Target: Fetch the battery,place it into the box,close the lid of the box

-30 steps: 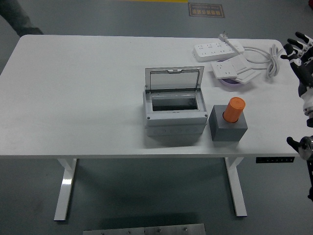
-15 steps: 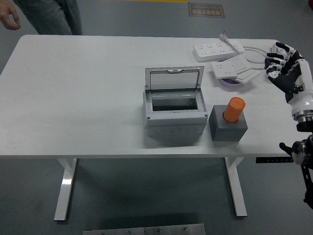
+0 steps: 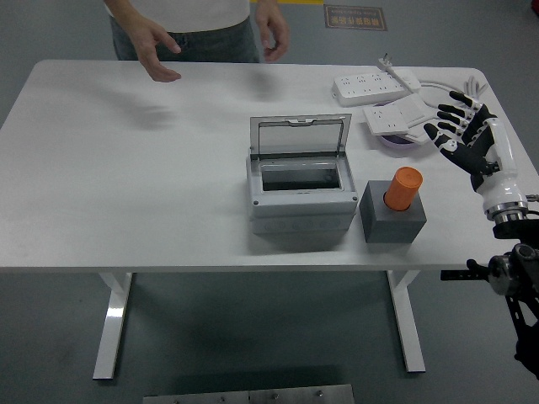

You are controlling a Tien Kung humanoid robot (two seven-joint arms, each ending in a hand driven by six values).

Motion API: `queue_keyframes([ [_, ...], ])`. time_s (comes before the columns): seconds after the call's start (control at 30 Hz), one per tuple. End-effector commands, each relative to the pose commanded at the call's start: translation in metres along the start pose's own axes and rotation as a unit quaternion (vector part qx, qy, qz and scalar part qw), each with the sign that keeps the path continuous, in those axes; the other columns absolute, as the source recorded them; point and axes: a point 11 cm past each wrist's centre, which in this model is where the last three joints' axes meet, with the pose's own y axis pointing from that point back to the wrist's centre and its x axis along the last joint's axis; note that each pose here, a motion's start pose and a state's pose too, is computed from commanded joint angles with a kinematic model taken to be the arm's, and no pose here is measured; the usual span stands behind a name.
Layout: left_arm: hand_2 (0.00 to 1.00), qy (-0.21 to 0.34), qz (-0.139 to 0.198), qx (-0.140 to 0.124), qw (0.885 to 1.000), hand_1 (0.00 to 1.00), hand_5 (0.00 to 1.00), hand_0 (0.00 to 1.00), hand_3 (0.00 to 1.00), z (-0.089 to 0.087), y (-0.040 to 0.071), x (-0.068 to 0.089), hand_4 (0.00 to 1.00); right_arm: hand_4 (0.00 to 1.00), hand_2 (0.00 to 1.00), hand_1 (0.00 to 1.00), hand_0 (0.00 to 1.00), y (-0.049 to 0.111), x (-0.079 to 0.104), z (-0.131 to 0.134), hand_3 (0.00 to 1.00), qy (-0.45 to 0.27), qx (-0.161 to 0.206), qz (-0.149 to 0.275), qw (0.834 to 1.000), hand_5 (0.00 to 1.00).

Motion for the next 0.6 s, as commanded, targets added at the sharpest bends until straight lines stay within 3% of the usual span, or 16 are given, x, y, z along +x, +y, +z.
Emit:
queue_keyframes([
  [0.03,0.573,0.0,0.0,0.0,1.0,0.698,0.002,0.632,0.541,0.0,0.0,0.0,0.5,0.993,0.715,0.75,0.784,0.001,0.0,0.001,0.786,-0.001,0.0,0.0,1.0,0.405],
  [0.2,0.573,0.0,0.0,-0.001,1.0,0.698,0.002,0.632,0.541,0.001,0.0,0.0,0.5,0.993,0.715,0.75,0.784,0.005,-0.002,0.009,0.786,0.001,-0.004,0.002,1.0,0.405],
  [0.23,0.573,0.0,0.0,-0.001,1.0,0.698,0.002,0.632,0.541,0.001,0.0,0.0,0.5,0.986,0.676,0.708,0.749,0.005,-0.002,0.01,0.694,0.002,-0.006,0.002,1.0,0.398],
  [0.6,0.573,-0.002,0.0,-0.003,1.0,0.698,0.002,0.632,0.541,0.002,0.001,0.0,0.5,0.982,0.618,0.654,0.688,0.011,-0.001,0.025,0.644,0.005,-0.015,0.014,1.0,0.386],
])
